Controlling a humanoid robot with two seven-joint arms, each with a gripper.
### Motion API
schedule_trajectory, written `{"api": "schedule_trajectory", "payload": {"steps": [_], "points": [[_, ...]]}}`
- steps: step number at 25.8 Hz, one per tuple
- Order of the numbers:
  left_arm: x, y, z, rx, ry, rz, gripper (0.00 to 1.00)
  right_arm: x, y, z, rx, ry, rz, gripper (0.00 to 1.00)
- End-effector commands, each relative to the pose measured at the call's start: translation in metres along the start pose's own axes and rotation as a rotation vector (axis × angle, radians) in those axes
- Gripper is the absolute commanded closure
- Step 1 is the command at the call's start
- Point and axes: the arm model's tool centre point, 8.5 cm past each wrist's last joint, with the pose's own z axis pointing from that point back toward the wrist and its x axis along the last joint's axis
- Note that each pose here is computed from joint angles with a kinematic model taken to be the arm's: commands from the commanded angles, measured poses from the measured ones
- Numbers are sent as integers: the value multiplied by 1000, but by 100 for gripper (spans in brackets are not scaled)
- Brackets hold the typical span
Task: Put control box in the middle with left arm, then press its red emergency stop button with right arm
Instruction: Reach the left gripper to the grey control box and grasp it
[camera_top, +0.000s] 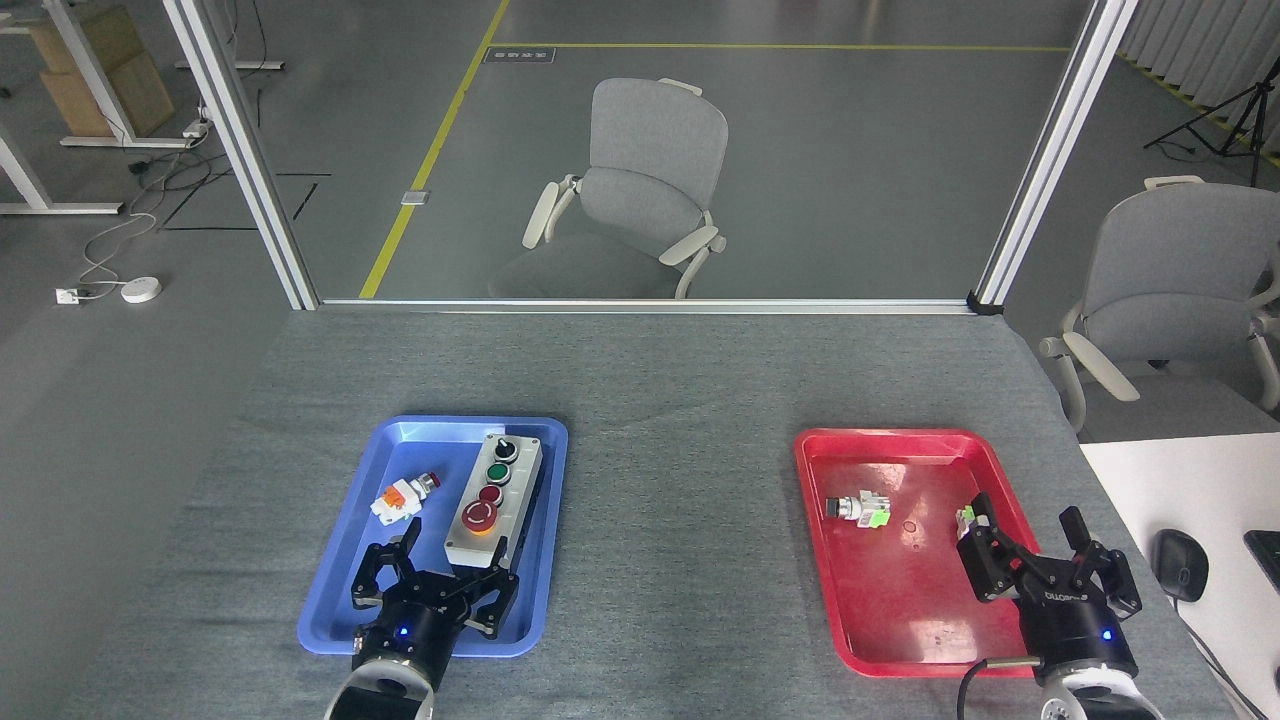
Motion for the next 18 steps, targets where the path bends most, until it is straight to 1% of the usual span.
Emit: {"api": "schedule_trajectory", "payload": {"steps": [1, 4, 10, 12, 18], "points": [[10, -17, -11, -77, 7, 14, 1, 1, 0, 0, 1, -2, 3, 1], [13, -28, -11, -112, 11, 23, 1, 1, 1, 0, 2, -3, 3, 1], [14, -17, -22, -96, 13, 31, 1, 1, 0, 0, 1, -15, 4, 1], [15, -20, -26, -114, 13, 37, 1, 1, -1, 0, 1, -18, 5, 1], [11, -18, -46, -139, 20, 33, 1, 2, 0, 0, 2, -27, 8, 1]]}}
